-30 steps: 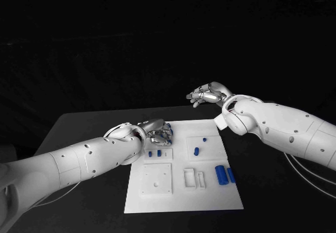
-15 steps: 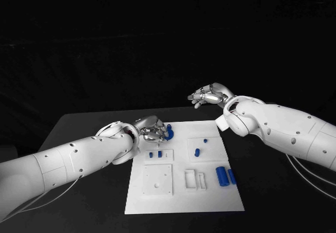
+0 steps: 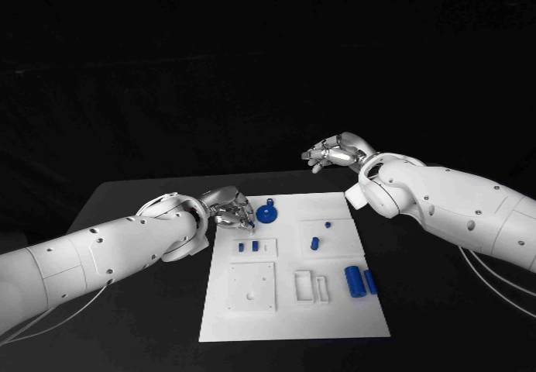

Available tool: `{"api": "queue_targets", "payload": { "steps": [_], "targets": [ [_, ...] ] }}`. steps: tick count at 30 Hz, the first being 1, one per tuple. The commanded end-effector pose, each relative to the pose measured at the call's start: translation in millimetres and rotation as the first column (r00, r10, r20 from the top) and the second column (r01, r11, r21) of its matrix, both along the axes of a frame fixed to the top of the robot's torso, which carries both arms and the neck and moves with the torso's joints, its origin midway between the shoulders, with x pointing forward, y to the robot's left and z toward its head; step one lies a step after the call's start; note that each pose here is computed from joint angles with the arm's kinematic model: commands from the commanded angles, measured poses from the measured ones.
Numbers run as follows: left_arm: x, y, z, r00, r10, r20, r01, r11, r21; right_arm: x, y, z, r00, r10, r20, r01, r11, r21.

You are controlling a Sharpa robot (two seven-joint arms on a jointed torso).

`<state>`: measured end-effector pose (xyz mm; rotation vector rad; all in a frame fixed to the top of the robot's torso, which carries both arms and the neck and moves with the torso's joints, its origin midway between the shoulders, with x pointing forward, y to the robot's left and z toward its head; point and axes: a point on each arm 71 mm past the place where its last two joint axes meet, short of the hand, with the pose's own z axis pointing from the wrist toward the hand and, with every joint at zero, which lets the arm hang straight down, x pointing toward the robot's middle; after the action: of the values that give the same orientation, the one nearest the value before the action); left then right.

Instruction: Assemble the parts on the task board

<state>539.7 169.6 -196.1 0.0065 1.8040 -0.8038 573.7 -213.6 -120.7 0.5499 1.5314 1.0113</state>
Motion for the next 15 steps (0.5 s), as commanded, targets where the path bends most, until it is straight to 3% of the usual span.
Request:
{"api": "queue_targets", "payload": {
  "steps": [1, 15],
  "targets": [
    [0.5, 0.2, -1.8, 1.0, -0.021, -0.008, 0.021, 0.999, 0.042, -0.4, 1.3, 0.4, 1.0, 0.011, 0.001, -0.011, 1.0, 0.003],
    [7.9, -3.7, -4.0, 0.999, -0.03, 0.016, 0.029, 0.997, 0.065, -0.4, 2.1, 0.3, 1.0, 0.013, 0.0, -0.013, 1.0, 0.003]
  ]
}}
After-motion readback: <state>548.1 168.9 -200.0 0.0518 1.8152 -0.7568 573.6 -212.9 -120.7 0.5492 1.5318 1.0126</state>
